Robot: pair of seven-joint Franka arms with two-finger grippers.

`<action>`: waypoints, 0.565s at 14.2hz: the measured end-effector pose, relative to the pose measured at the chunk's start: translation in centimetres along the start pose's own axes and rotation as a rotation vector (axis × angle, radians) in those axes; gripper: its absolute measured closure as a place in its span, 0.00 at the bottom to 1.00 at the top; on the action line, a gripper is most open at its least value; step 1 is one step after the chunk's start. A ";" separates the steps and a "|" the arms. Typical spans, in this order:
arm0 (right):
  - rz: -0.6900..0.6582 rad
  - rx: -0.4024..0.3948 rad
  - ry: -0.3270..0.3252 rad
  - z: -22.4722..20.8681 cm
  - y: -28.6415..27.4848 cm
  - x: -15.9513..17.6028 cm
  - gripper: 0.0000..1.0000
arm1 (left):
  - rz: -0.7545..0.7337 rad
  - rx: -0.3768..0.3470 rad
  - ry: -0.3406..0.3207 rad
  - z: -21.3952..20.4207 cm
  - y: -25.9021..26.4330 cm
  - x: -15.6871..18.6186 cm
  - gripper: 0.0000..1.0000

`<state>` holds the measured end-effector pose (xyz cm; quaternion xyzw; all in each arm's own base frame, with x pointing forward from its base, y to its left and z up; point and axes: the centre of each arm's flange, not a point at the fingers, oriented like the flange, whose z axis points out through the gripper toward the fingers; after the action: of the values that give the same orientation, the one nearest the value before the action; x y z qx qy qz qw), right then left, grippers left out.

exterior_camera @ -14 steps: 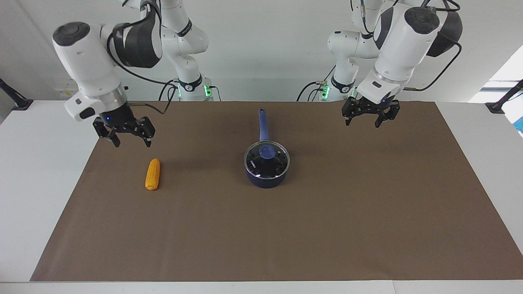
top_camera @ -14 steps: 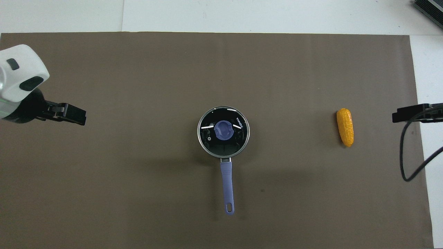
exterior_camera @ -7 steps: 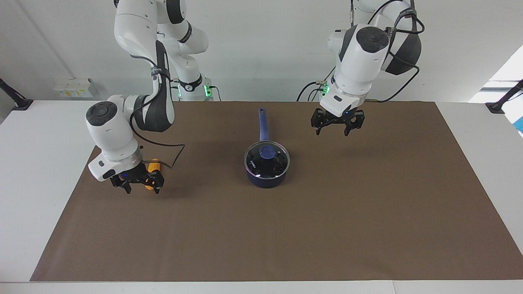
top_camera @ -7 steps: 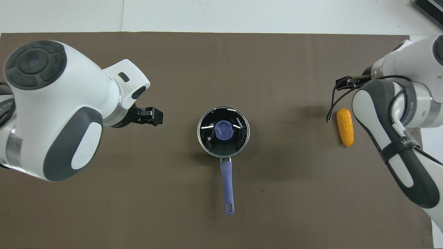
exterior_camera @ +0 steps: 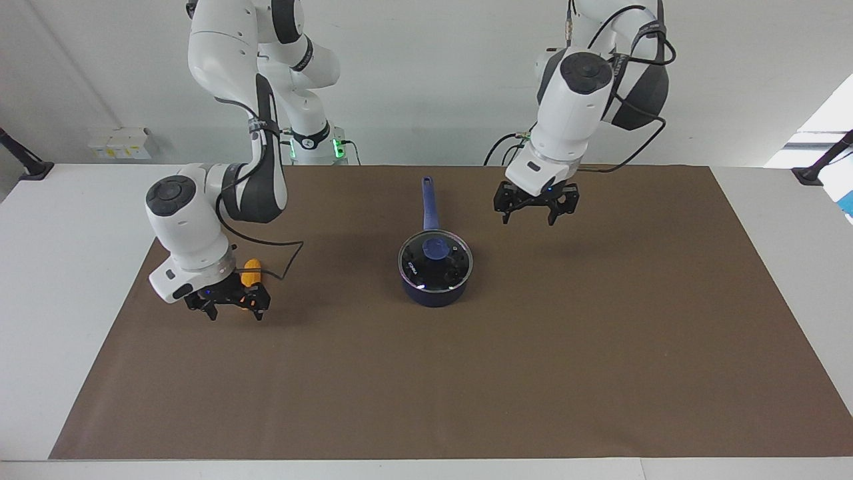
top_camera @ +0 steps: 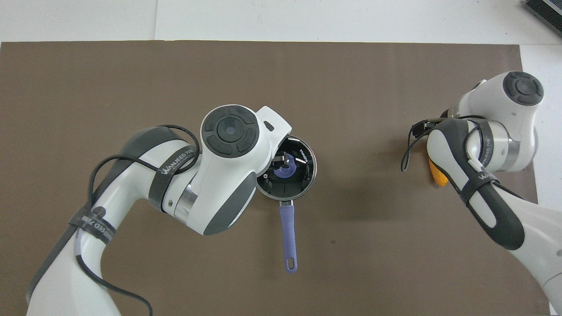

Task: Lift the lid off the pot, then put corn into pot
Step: 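Reach the left gripper to the lid knob while the right gripper reaches the corn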

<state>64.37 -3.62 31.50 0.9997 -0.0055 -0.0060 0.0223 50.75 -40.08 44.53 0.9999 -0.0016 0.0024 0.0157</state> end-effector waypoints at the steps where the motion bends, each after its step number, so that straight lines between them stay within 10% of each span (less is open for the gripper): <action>1: 0.003 0.001 -0.005 0.1 0.2 -0.3 0.00 | -0.009 0.001 -0.001 0.5 1.2 -0.2 0.00; 8: -0.015 0.005 -0.042 1.5 0.9 -1.7 0.00 | -0.079 0.026 0.015 3.7 4.9 1.4 0.00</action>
<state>62.63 -4.58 30.10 0.9994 0.0017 -0.0270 0.0197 52.20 -45.06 41.01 0.9992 0.0381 0.0095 0.0030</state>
